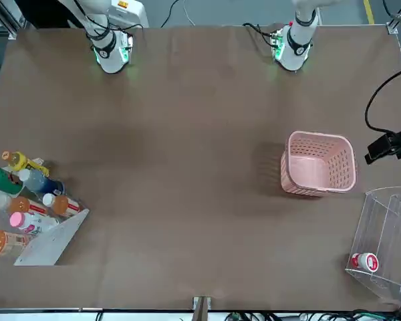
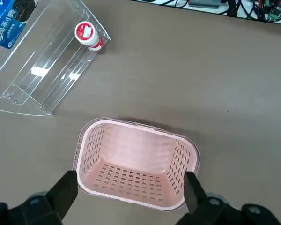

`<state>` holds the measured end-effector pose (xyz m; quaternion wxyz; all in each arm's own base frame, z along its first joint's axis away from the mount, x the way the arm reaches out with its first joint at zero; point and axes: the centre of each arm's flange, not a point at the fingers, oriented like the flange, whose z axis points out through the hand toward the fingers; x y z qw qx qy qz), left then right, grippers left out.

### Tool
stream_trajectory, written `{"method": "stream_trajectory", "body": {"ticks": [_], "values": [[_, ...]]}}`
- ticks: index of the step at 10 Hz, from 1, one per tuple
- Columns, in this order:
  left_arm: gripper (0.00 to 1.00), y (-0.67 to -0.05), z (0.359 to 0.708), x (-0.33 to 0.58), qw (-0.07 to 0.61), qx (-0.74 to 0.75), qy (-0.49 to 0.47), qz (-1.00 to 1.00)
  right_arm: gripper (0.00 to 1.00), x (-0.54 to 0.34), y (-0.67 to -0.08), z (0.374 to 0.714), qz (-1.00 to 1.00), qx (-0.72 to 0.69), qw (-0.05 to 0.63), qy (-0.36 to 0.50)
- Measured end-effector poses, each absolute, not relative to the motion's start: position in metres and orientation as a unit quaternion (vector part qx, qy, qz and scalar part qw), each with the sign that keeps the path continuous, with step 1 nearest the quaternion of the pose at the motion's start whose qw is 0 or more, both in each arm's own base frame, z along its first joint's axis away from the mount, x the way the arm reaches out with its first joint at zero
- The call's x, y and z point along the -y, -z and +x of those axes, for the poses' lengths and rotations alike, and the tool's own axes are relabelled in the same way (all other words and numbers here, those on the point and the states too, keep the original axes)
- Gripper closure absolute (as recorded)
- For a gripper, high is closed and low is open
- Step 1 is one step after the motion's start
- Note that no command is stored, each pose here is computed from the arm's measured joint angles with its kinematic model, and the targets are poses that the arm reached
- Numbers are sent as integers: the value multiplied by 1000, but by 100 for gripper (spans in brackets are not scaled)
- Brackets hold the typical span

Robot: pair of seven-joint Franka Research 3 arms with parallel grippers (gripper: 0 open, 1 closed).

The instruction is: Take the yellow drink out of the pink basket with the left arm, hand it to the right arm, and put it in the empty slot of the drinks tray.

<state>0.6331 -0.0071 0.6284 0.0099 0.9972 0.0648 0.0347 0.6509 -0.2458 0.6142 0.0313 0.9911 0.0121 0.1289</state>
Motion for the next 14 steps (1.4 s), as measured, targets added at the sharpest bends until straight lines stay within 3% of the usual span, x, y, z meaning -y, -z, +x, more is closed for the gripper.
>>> {"method": "stream_trajectory", "body": {"ticks": [4, 14], "values": [[0, -628, 633, 7, 10, -65, -35, 997, 66, 274, -606, 642, 991, 43, 29, -124], [0, -629, 633, 6, 10, -65, -35, 997, 66, 277, -581, 657, 989, 77, 27, -119]]}}
